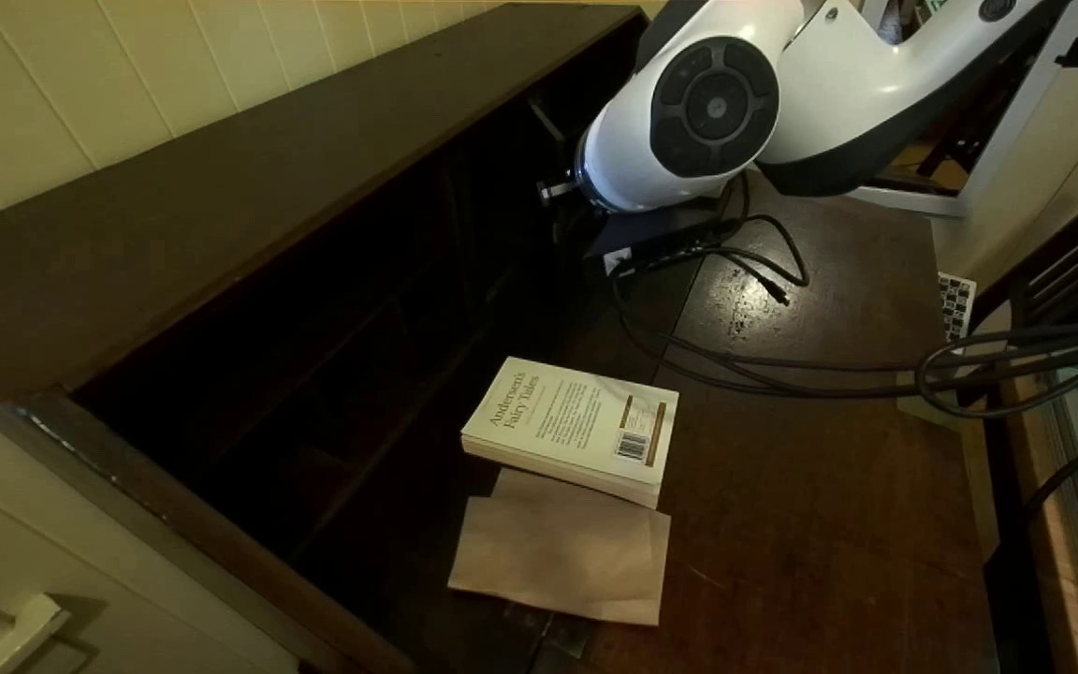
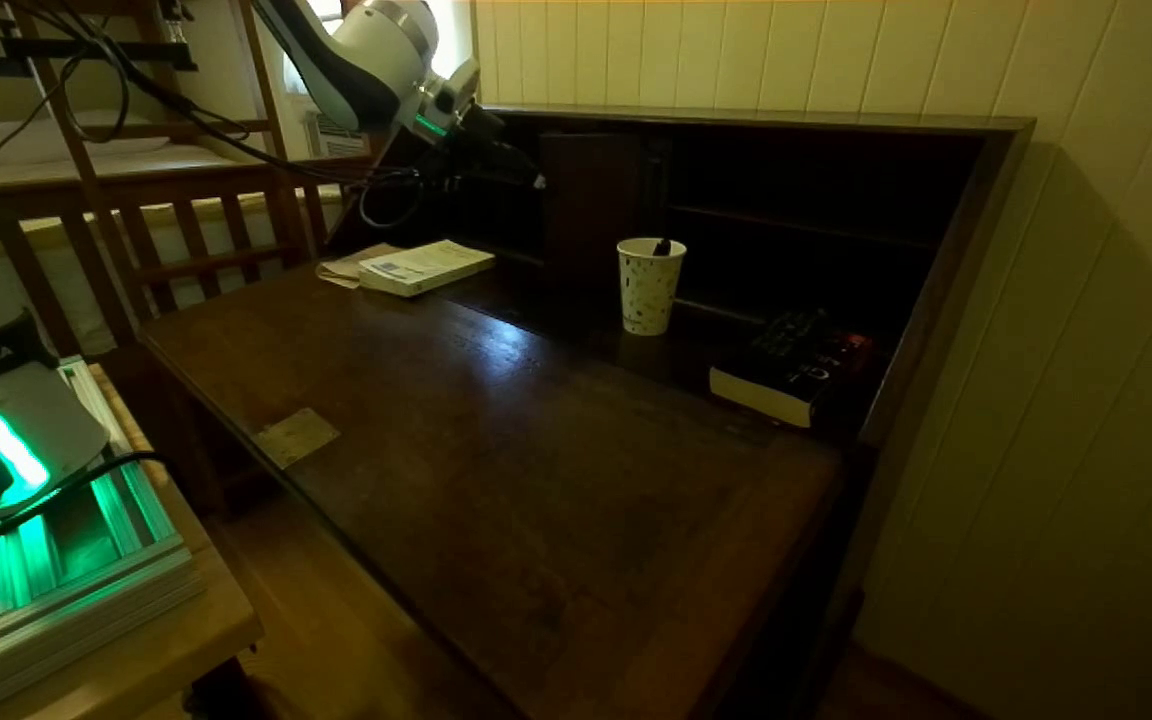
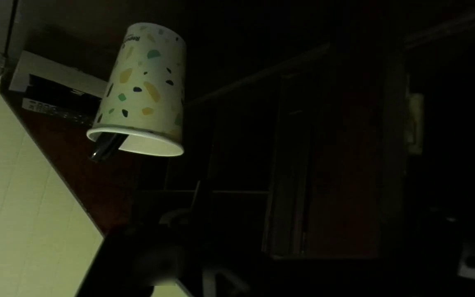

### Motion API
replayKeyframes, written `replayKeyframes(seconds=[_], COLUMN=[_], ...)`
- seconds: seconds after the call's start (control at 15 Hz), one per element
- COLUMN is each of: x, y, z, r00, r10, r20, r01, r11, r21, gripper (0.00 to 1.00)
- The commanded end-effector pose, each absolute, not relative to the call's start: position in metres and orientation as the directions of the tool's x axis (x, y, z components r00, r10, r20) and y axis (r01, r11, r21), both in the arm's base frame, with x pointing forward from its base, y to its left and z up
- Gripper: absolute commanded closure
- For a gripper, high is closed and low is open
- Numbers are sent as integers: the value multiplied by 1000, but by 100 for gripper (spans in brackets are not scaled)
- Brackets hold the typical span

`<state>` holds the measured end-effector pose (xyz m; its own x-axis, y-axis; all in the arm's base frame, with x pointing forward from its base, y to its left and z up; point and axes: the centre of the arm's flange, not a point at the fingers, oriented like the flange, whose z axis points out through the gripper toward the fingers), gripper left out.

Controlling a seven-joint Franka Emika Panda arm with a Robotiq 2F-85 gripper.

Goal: Open the compartment on the dresser

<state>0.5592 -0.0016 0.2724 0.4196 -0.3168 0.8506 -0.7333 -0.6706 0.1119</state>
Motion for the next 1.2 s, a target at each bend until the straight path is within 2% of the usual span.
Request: replayKeyframes(seconds=[0.0, 1.13], x=[547, 541], y=[-9, -54], z=[279, 276], r00=[458, 582], r10=[-318, -200], r20=[830, 788], r01=[-735, -689], r11=[-661, -637], r21=[153, 346], gripper=[0, 0])
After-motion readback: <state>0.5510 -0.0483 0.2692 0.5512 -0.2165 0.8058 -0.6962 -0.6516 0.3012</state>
